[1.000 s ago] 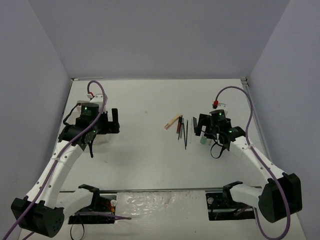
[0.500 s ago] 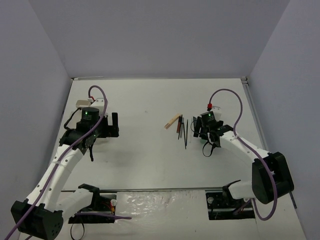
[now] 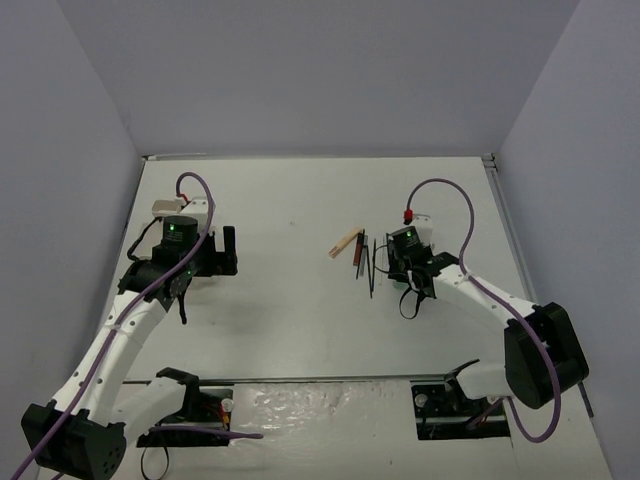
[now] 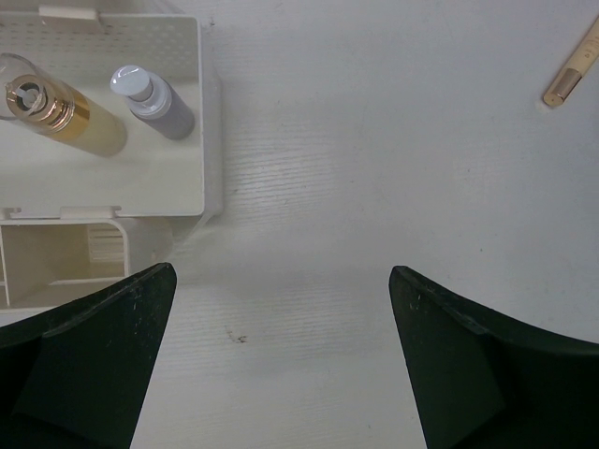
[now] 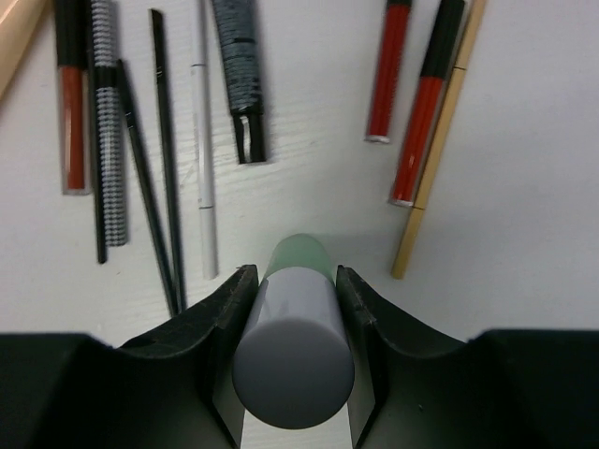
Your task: Organize the makeup
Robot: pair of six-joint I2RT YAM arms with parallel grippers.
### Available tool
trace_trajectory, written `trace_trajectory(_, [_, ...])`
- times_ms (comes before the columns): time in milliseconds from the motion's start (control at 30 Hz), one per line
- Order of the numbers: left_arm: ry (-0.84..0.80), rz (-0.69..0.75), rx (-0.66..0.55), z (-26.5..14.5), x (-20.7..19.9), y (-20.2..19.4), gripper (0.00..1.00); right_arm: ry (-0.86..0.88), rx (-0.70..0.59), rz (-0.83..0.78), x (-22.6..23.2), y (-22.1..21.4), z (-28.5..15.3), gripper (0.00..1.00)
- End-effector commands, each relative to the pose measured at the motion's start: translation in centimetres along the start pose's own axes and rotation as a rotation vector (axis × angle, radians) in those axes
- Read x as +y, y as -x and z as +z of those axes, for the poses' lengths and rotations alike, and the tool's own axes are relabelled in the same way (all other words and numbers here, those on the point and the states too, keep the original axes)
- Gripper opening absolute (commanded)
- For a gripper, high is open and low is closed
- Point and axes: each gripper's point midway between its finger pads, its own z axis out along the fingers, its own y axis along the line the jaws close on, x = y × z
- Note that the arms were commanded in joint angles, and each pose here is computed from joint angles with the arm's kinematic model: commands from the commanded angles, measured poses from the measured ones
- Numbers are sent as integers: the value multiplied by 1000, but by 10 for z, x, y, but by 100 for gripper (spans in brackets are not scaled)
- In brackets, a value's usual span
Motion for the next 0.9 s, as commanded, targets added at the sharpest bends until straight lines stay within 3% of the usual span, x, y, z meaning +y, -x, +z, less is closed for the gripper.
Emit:
trace_trajectory(0, [-6,7,-96,-7,-2,25,97,83,-176,-47,46,55,-39,0])
trace_trajectory(333, [0,3,-91,-5,0,25,97,388,-254,-349,197,64,-82,0])
trace_trajectory(500, [5,3,-88,-4,1,23,97,475,-197,-541,257,29,-65,0])
trace_trajectory(633, [6,1,-90,-5,2,23,97,558,-172,-614,289,8,-56,0])
trace_trajectory(867, [9,1,-87,-4,3,23,97,619,-158,-670,302,-19,-43,4])
